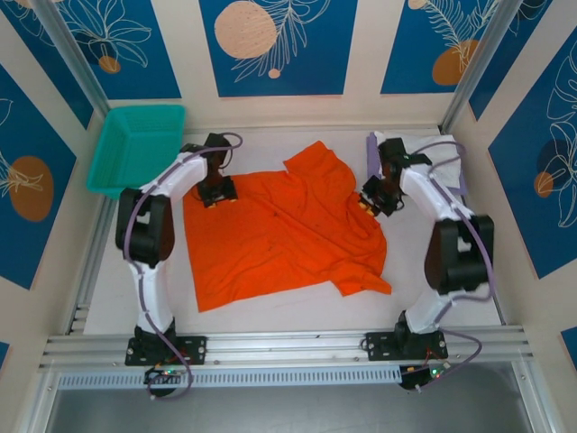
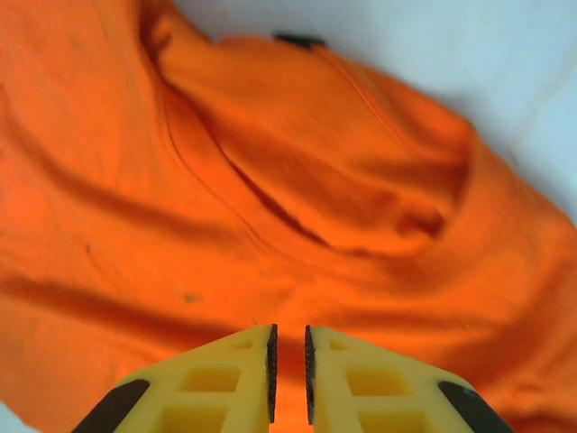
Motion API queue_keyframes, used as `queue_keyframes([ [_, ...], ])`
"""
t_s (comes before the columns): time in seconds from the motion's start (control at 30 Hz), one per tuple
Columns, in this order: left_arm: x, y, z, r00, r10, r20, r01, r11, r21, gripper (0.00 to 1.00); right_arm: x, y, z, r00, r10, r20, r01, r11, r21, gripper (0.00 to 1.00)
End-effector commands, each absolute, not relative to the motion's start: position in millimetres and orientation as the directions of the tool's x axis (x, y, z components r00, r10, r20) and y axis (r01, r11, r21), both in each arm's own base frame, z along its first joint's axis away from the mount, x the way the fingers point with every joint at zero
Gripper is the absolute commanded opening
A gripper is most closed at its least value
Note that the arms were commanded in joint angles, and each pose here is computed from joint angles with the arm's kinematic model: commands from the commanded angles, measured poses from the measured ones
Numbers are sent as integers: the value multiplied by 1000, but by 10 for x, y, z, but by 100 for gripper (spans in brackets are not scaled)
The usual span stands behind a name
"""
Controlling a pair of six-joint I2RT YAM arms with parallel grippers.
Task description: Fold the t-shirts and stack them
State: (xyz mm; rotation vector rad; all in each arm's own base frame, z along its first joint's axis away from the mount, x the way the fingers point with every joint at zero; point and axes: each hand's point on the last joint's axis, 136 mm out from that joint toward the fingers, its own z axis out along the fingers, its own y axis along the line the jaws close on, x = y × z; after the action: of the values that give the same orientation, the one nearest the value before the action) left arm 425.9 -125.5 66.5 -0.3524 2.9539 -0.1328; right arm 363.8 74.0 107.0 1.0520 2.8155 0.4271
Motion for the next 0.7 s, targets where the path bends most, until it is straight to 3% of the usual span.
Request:
queue_keyframes([
  [0.0,4393,-1221,540,-973,-184,-137,-181,983,-34,51,3956,742,892,-752,659,20,638,720,271,17],
  [0.27,4469,-938,220,-981,-149,-127,-165,977,133,50,4374,852,308,-748,653,122,663,722,198,15],
  [0.43,4421,-755,179,-979,-162,-126,-186,960,209,49,4306,608,179,-685,721,106,729,679,88,15],
  [0.67,4369,-533,140,-974,-189,-128,-220,927,303,47,4189,261,162,-577,814,71,817,575,55,17],
])
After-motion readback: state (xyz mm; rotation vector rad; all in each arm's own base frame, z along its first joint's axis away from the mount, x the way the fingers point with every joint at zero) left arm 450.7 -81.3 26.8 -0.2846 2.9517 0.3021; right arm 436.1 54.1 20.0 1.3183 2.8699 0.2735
